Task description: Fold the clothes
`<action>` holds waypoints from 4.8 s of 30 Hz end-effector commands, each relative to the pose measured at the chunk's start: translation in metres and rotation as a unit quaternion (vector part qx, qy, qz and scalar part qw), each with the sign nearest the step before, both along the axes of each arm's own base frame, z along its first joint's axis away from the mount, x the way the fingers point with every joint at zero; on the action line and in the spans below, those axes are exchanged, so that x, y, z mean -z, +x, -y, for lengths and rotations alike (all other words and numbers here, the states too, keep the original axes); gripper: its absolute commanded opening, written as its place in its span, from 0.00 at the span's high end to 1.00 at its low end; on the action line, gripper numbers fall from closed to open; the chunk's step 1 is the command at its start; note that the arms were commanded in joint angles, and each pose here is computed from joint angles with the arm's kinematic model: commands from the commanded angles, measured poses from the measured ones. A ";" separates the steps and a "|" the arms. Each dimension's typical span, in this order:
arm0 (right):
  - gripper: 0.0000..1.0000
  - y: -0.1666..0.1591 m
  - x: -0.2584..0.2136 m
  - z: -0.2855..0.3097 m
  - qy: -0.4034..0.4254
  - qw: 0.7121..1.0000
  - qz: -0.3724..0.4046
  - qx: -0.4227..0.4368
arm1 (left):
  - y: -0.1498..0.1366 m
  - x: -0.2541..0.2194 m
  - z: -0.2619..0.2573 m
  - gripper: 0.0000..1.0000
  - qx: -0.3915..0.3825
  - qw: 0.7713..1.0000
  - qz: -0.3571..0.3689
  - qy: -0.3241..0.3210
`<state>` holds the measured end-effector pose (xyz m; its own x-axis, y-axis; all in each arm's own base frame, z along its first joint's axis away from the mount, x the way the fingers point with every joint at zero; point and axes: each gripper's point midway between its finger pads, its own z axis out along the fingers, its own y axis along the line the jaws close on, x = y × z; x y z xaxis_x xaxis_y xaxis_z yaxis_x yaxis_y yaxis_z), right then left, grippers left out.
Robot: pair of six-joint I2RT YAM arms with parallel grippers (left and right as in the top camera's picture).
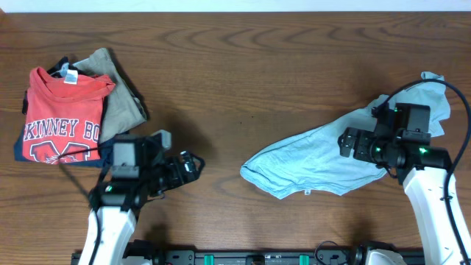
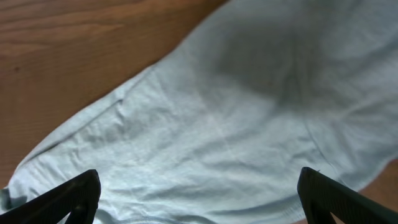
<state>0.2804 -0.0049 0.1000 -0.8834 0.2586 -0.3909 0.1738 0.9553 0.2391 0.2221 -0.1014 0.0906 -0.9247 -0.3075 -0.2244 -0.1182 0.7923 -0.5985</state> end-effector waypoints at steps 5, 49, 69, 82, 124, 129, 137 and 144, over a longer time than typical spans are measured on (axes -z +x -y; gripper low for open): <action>0.01 0.001 -0.008 0.009 0.000 1.000 0.007 0.020 | -0.001 0.029 0.051 0.02 0.098 0.994 -0.038 -0.007; 0.01 -0.007 -0.003 0.035 -0.052 0.994 -0.018 0.093 | 0.107 -0.006 -0.005 0.02 -0.075 0.994 0.039 0.072; 0.01 -0.010 -0.001 0.035 -0.051 0.994 -0.025 0.093 | 0.005 0.077 0.171 0.02 0.029 0.991 -0.125 0.034; 0.01 -0.010 -0.001 0.035 -0.051 0.994 -0.025 0.092 | 0.032 0.110 0.192 0.94 0.032 0.996 -0.072 0.030; 0.01 -0.013 0.007 0.036 -0.053 0.993 -0.045 0.093 | 0.018 0.093 0.209 0.43 0.033 0.997 -0.075 0.006; 0.01 -0.014 0.007 0.035 -0.053 0.993 -0.046 0.093 | 0.034 0.113 0.212 0.70 0.016 0.999 -0.049 0.014; 0.01 -0.013 0.007 0.036 -0.054 0.993 -0.045 0.093 | 0.058 0.100 0.152 0.94 -0.022 0.996 -0.056 0.064; 0.01 -0.013 0.007 0.036 -0.055 0.993 -0.044 0.094 | 0.062 0.038 0.062 0.94 -0.056 0.990 -0.030 0.127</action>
